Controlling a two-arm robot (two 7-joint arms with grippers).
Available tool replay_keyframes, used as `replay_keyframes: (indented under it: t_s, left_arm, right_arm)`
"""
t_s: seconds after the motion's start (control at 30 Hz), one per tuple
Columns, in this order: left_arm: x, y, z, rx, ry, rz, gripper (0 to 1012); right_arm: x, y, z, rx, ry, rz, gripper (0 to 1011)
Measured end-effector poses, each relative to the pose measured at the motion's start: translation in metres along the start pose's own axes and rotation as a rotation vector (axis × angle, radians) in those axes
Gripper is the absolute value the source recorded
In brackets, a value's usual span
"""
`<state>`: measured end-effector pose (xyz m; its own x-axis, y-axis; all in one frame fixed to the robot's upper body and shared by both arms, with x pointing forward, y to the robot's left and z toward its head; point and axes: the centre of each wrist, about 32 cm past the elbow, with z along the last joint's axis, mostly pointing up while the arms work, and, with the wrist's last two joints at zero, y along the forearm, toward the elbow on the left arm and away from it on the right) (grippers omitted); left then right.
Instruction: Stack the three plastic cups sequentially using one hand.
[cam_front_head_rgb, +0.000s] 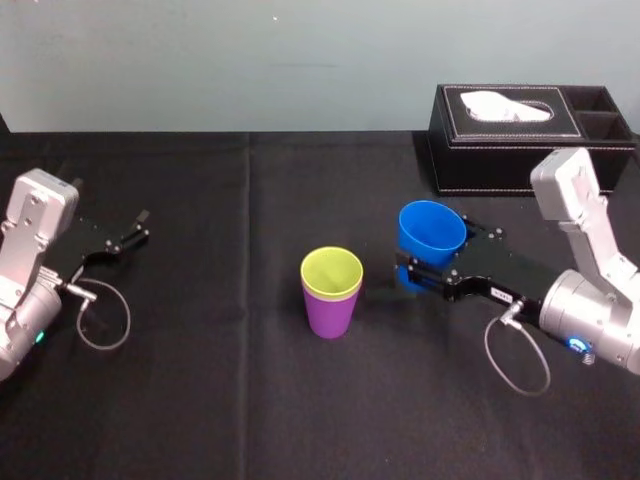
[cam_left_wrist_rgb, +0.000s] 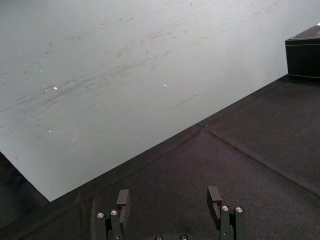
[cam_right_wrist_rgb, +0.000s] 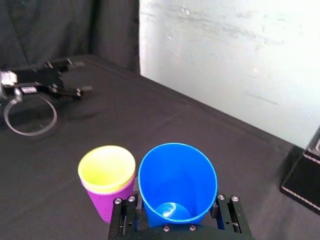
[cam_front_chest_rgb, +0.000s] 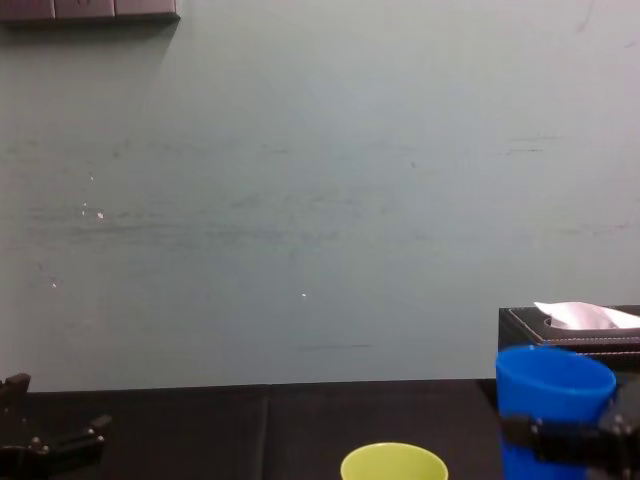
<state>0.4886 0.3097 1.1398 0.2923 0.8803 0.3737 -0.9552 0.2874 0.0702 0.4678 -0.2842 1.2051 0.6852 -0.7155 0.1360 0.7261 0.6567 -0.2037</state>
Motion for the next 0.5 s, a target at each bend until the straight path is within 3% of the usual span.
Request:
replay_keyframes:
  t_s: [0.23,0.5]
  left_arm:
    - [0.0,0.0,0.0,0.0,0.0,0.0,1011]
    - [0.0,0.0,0.0,0.0,0.0,0.0,1011]
  right_arm:
    - [0.0008,-0.001,0.02,0.035,-0.006,0.033,726]
    - [-0.0011,0.004,0.035,0.047,-0.019,0.075,726]
